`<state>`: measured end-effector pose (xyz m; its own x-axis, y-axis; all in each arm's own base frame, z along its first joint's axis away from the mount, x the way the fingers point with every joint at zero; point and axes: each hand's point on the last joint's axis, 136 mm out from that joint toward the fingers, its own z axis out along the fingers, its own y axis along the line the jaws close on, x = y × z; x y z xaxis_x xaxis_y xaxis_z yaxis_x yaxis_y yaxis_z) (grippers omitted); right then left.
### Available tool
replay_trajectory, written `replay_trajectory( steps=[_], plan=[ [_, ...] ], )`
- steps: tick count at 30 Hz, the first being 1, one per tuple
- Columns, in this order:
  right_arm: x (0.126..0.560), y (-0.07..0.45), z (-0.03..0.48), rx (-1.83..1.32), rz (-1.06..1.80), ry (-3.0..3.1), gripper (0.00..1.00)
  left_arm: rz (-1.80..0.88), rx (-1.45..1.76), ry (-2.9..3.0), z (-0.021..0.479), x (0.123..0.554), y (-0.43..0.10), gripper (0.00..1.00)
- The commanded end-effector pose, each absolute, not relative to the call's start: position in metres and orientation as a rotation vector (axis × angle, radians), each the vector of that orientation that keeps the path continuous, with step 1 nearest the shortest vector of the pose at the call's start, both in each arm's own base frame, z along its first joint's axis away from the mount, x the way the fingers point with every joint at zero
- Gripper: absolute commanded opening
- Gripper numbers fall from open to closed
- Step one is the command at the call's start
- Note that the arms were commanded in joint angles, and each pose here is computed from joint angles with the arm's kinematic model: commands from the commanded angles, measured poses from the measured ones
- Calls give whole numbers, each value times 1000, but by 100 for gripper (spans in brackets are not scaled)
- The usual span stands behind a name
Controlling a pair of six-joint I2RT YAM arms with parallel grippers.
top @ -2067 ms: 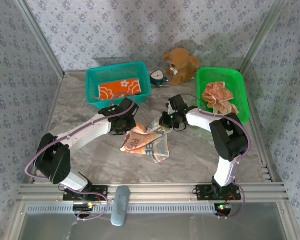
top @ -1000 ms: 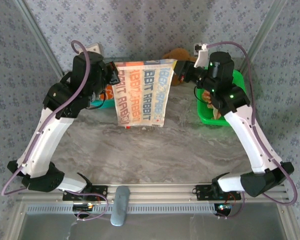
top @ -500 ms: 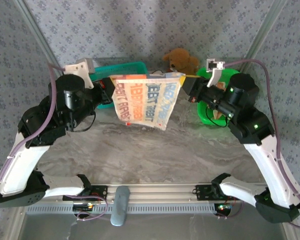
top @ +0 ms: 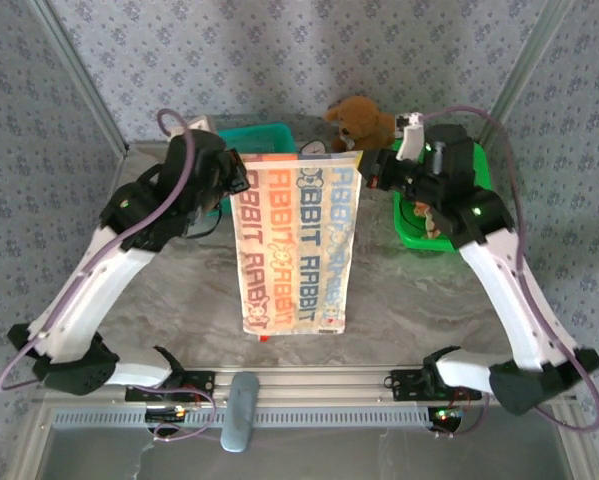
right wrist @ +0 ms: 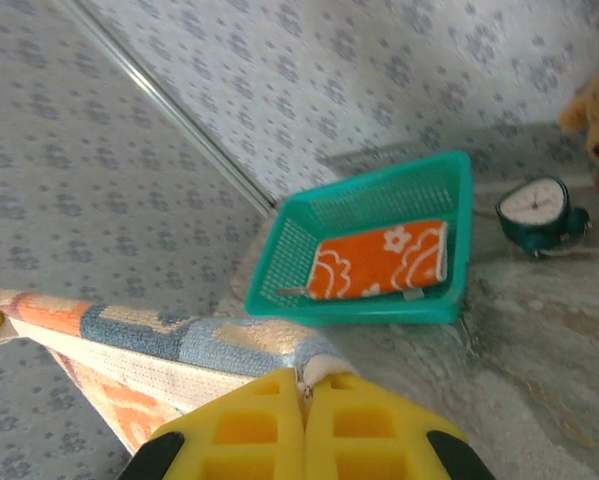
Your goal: Fold and stack the towels
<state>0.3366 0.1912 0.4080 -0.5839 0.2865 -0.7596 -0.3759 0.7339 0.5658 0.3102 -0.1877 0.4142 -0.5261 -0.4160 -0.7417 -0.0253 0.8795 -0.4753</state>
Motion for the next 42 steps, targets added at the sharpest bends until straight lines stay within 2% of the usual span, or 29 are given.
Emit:
replay_trajectory(
  steps=[1, 6, 11, 16, 26, 33, 42],
  plan=[
    [369, 191, 391, -28, 915, 2027, 0, -518, -345, 2124, 385, 344, -185, 0],
    [410, 196, 349, -19, 913, 2074, 0, -473, -330, 2225, 338, 385, -188, 0],
    [413, 200, 299, -37, 899, 2166, 0, -438, -357, 2330, 287, 389, -185, 0],
    [391, 200, 238, -22, 904, 2280, 0, -484, -440, 2417, 232, 365, -183, 0],
    [313, 202, 117, -43, 855, 2540, 0, -462, -530, 2584, 134, 296, -193, 0],
    [285, 194, 89, -37, 823, 2611, 0, -419, -550, 2640, 106, 263, -196, 0],
    [272, 188, 106, -38, 826, 2596, 0, -427, -539, 2622, 127, 250, -197, 0]
  ],
)
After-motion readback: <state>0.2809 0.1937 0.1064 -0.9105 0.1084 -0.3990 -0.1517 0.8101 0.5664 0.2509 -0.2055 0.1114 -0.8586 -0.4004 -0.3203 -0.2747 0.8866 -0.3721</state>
